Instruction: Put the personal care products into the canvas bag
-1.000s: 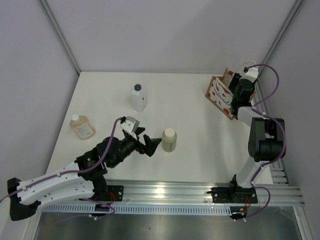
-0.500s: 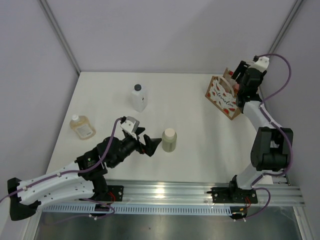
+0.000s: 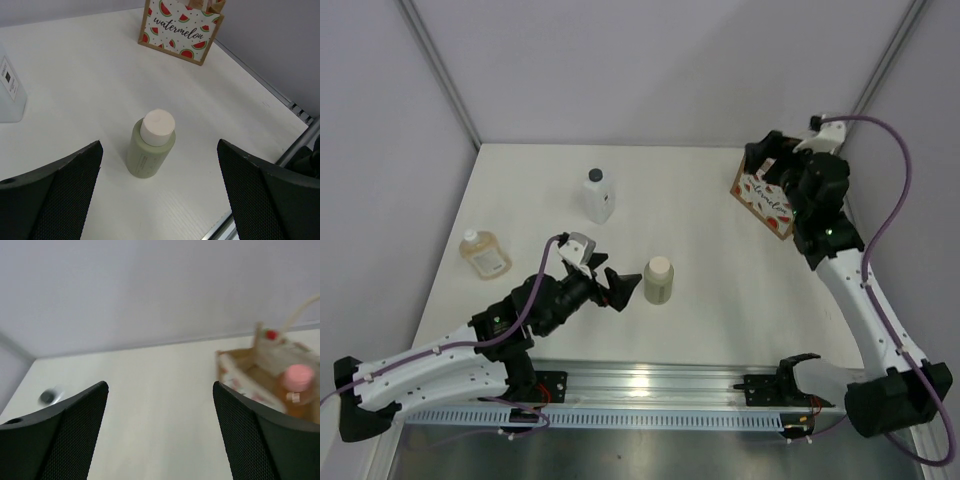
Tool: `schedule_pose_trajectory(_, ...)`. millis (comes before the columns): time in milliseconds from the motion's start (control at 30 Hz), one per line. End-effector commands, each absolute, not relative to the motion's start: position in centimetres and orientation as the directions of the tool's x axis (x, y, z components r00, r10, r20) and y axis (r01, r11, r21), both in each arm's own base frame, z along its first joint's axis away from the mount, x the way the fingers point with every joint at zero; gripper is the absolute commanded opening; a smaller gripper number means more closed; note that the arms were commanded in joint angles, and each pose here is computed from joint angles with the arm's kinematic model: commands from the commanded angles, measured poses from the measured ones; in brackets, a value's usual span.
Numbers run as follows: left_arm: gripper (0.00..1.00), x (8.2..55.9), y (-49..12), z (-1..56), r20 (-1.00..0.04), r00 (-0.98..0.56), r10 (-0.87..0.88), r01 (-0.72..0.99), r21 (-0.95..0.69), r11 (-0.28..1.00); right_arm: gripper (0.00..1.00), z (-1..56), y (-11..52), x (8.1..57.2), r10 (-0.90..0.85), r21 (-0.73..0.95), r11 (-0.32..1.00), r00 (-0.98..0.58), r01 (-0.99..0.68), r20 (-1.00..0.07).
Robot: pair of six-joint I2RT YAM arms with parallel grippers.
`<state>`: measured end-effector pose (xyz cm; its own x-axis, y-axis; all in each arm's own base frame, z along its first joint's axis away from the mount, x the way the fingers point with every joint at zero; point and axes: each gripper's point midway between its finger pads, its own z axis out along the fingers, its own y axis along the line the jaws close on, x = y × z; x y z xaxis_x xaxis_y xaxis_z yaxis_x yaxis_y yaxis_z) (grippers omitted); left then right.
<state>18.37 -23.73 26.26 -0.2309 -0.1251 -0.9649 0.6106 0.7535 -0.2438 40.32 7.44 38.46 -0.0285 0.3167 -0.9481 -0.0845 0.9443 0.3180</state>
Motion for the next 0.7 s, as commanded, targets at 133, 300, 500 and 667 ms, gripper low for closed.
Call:
schedule_pose_trajectory(133, 0.99, 19.5, -22.0, 27.3, -0.965, -0.178, -0.191, 0.54, -0.258, 0.801, 0.92, 29.0, 19.3, 32.2, 0.174, 0.281, 0.858, -0.27, -0.431, -0.947)
schedule_pose_trajectory(300, 0.99, 19.9, -20.6, 27.1, -0.967, -0.146, -0.21, 0.492, -0.256, 0.832, 0.98, 24.5, 25.9, 28.1, 0.003, 0.203, 0.76, -0.309, -0.617, -0.951)
schedule_pose_trajectory(500, 0.99, 20.2, -20.0, 27.6, -0.964, -0.12, -0.239, 0.47, -0.267, 0.841, 1.0, 20.5, 31.3, 25.3, -0.168, 0.141, 0.649, -0.322, -0.747, -0.932)
schedule_pose_trajectory(667, 0.99, 20.4, -19.9, 27.5, -0.966, -0.118, -0.23, 0.459, -0.258, 0.85, 0.99, 18.0, 31.9, 25.8, -0.222, 0.096, 0.685, -0.333, -0.722, -0.917)
